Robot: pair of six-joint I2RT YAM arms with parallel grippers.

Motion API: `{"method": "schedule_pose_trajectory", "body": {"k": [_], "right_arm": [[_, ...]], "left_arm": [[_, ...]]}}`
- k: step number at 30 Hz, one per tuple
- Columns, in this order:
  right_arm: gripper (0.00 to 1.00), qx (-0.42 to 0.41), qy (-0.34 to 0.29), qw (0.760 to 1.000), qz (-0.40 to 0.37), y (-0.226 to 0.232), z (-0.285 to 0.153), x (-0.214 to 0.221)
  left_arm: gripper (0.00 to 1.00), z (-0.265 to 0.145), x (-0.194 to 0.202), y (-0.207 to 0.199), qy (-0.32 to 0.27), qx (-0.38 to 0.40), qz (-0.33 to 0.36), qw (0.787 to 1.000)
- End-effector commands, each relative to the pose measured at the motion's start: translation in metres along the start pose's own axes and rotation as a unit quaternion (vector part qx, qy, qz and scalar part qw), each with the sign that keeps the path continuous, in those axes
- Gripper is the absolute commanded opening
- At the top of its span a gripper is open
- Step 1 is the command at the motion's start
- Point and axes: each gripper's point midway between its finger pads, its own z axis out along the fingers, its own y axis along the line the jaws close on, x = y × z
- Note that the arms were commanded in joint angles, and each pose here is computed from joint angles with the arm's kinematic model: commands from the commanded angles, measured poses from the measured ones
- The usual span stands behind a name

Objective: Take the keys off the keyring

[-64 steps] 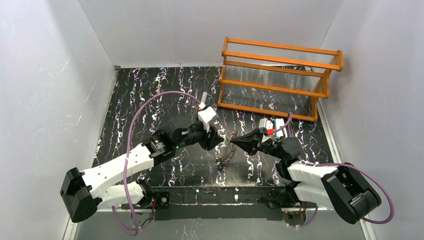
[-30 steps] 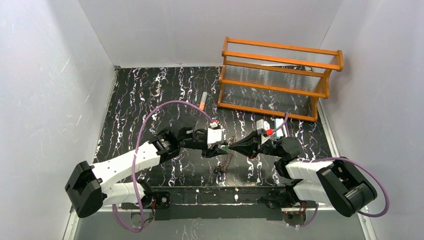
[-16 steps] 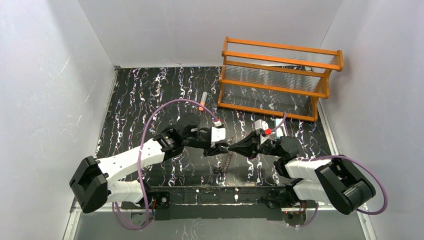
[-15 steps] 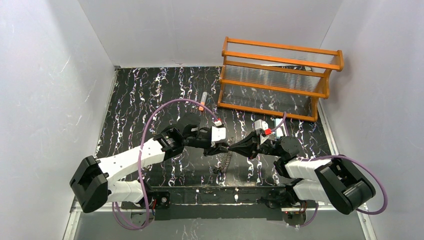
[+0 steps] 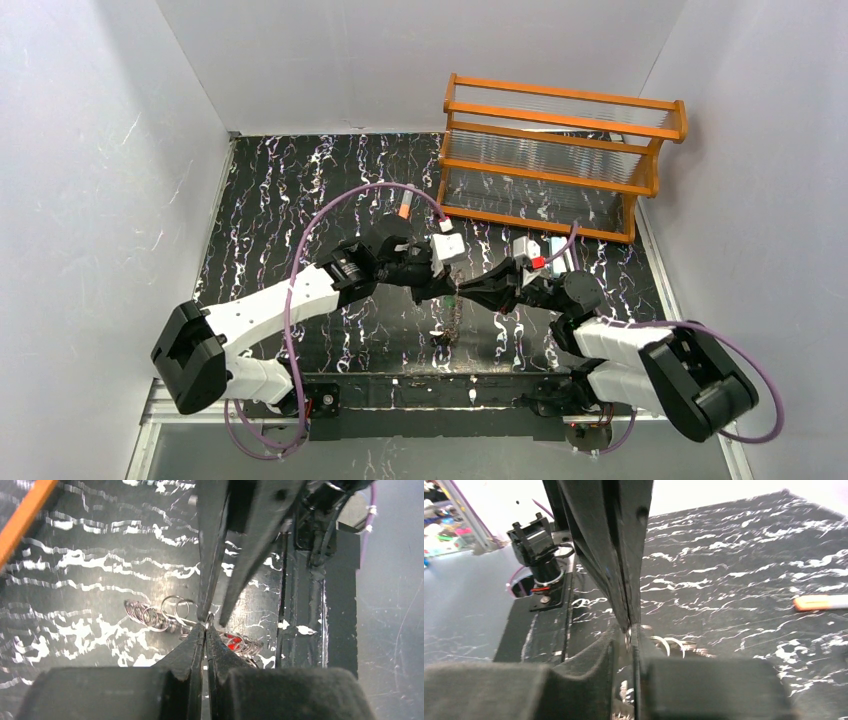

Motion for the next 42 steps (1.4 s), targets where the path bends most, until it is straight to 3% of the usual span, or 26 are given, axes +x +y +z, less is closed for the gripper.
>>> {"method": "schedule_pose_trajectory", "body": {"k": [1,4,7,13,27,35,42], "right_arm": [[0.34,0.018,-0.028,0.995,-0.094,-0.011,0.009,-0.041],[0.52,0.042,-0.008,0.994,-0.105,-0.016,0.006,-0.039],[0.58,0.058,0.010,0.992,-0.110,-0.018,0.006,-0.034],[0.61,0.078,0.051,0.990,-0.108,-0.013,0.015,-0.003],[0.61,0.064,0.103,0.984,-0.134,-0.028,0.036,0.041],[0.61,0.066,0.095,0.983,-0.144,-0.020,0.048,0.028],[0.62,0.122,0.073,0.981,-0.133,-0.016,0.050,0.008]], "left_arm": [[0.00,-0.008,0.012,0.019,0.050,-0.090,-0.115,0.988],[0.00,-0.014,0.012,0.027,0.053,-0.135,-0.178,0.973],[0.00,-0.021,0.014,0.031,0.059,-0.171,-0.224,0.958],[0.00,-0.031,0.020,0.033,0.082,-0.212,-0.292,0.929],[0.00,-0.035,0.030,0.022,0.135,-0.215,-0.354,0.900],[0.00,-0.037,0.032,0.029,0.142,-0.240,-0.361,0.890],[0.00,-0.041,0.017,0.049,0.114,-0.303,-0.399,0.858]]}}
